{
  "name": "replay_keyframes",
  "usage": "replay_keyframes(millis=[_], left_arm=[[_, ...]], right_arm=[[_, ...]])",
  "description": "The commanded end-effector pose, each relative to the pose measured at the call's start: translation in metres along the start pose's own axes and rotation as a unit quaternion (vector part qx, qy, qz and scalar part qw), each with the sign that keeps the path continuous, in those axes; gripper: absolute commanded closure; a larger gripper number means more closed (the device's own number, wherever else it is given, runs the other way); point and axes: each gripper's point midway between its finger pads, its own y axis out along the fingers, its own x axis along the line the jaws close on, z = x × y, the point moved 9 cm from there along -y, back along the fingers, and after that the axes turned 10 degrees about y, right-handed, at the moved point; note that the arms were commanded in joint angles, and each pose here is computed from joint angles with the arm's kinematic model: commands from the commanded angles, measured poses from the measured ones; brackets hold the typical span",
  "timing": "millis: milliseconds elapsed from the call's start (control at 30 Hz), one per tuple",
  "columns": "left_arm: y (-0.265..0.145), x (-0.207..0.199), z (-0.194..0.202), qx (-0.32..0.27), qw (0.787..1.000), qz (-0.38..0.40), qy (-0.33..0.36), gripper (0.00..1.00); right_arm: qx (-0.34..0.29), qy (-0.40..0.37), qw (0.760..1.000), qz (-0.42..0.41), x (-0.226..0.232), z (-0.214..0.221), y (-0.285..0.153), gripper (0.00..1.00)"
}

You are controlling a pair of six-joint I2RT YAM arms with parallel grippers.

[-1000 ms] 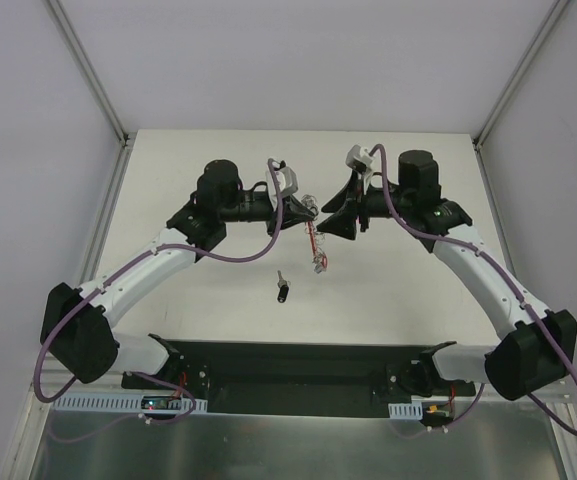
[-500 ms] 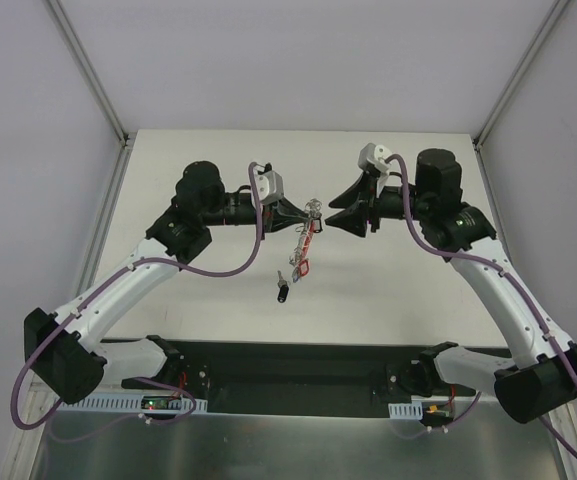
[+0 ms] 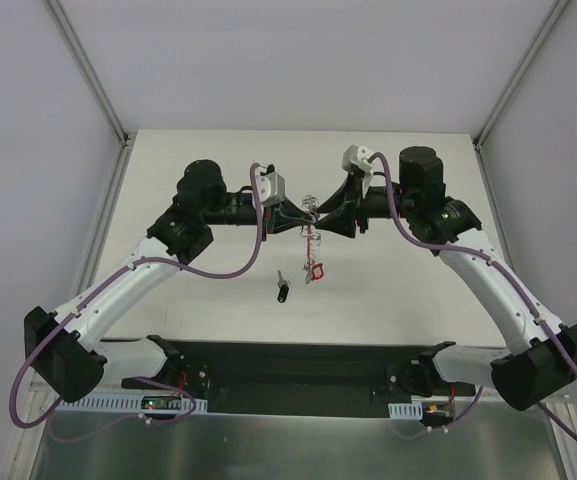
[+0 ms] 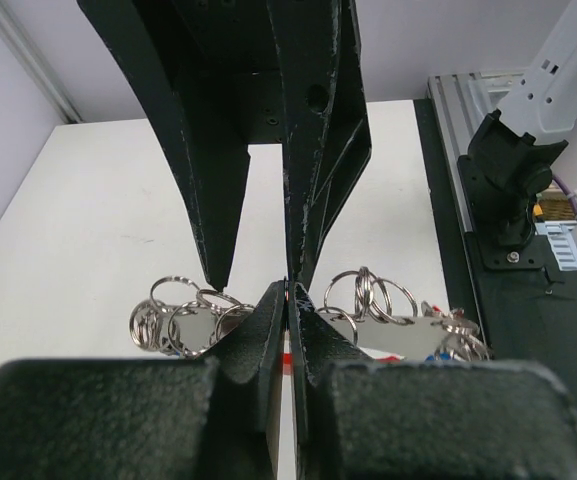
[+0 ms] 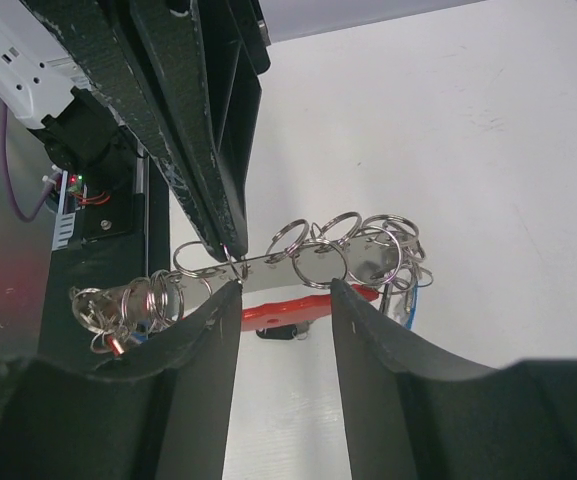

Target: Put the keys on the keyring

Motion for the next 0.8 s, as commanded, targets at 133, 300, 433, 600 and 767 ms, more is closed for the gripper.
replay_keyframes(millis=[133, 300, 433, 600, 767], left_arm=[[0.0029, 0.0041, -0.0271, -0.042, 0.998, 0.016, 0.045, 1.00], [0.0040, 0.0066, -0.0250, -0.038, 0.998, 0.007, 0.042, 1.00], [0.0040, 0.0069, -0.0249, -0.037, 0.998, 0.004, 0.041, 1.00], [0.0038, 0.0062, -0.0254, -0.037, 0.999, 0.002, 0.037, 1.00], [-0.0007, 0.0041, -0.0223, -0.030, 0.999, -0.016, 0.039, 0.99]], right_arm=[[-0.024, -0.045, 0.998, -0.035, 0.0057, -0.0226, 0.0035, 0.58], [-0.026, -0.047, 0.997, -0.051, 0.0100, -0.0241, 0.0024, 0.60], [-0.026, -0.045, 0.997, -0.055, 0.0111, -0.0244, 0.0026, 0.65], [-0.024, -0.039, 0.997, -0.063, 0.0109, -0.0232, 0.0046, 0.86], [-0.020, -0.041, 0.997, -0.061, 0.0125, -0.0245, 0.0030, 0.99]])
